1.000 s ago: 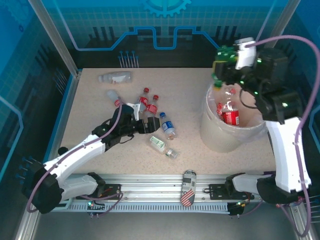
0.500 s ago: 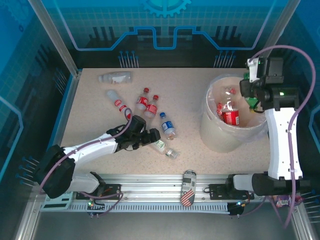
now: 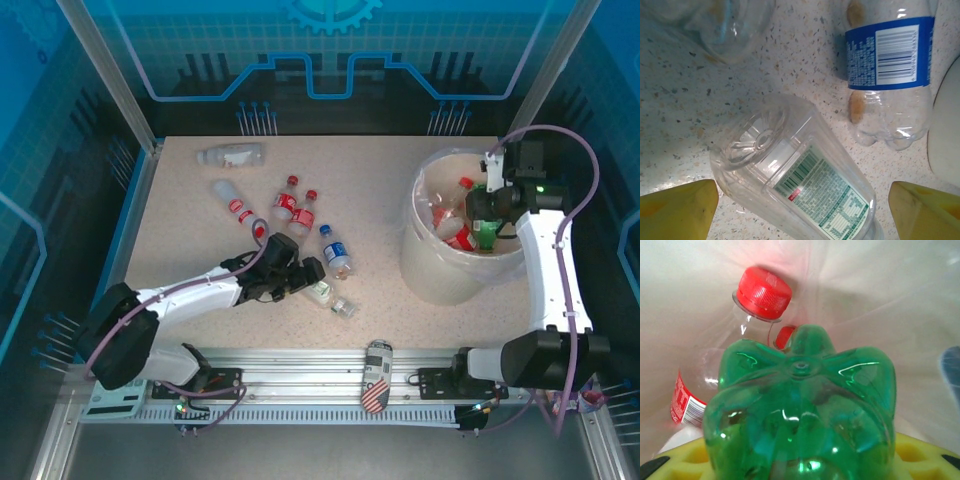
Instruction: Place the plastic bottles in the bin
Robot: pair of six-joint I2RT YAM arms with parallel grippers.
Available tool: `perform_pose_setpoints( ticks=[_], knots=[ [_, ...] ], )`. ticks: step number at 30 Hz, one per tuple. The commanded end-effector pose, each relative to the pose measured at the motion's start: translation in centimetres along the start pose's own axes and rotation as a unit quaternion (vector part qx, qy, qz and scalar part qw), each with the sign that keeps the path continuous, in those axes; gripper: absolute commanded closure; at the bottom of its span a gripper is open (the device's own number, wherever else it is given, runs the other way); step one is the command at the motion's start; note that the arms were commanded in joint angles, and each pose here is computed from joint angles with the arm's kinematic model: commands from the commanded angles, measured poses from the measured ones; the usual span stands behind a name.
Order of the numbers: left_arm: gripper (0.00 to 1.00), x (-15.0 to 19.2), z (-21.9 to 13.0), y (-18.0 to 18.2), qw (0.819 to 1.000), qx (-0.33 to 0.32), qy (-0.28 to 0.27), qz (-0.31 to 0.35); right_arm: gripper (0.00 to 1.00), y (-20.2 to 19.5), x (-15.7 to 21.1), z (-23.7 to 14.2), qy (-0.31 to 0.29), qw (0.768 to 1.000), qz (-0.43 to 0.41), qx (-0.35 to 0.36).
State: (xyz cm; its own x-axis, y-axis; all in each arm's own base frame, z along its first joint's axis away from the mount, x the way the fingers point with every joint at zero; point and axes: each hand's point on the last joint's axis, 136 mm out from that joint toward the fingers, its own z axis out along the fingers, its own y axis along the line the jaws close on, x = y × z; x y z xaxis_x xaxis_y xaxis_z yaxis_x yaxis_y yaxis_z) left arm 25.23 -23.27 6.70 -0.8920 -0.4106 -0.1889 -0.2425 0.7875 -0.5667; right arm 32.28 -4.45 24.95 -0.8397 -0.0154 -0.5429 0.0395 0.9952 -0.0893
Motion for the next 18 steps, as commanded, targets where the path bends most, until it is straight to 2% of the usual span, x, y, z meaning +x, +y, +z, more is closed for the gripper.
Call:
perform_pose_setpoints(
  ticks=[1, 3, 6, 13, 18],
  knots=[
    [0.11, 0.3, 0.6, -0.5, 1.0, 0.005, 0.003, -0.008, 0.81, 0.7, -0.2, 1.1, -0.008, 0.999, 0.023, -0.029],
    [0.11, 0.5, 0.8, -0.4, 1.0, 0.004, 0.005, -0.009, 0.77, 0.9, 0.0, 1.3, -0.009, 0.999, 0.027, -0.033],
    [0.11, 0.4, 1.1, -0.5, 1.0, 0.006, 0.003, -0.012, 0.65, 0.8, -0.2, 0.7, -0.016, 0.999, 0.026, -0.031],
    [0.07, 0.7, 1.8, -0.5, 1.0, 0.004, 0.004, -0.012, 0.26, 1.4, -1.7, -3.0, -0.065, 0.997, 0.016, -0.045],
    [0.04, 1.0, 2.2, -0.4, 1.0, 0.007, 0.008, -0.02, 0.16, 2.5, -2.9, -6.9, -0.124, 0.989, 0.018, -0.075]
  ],
)
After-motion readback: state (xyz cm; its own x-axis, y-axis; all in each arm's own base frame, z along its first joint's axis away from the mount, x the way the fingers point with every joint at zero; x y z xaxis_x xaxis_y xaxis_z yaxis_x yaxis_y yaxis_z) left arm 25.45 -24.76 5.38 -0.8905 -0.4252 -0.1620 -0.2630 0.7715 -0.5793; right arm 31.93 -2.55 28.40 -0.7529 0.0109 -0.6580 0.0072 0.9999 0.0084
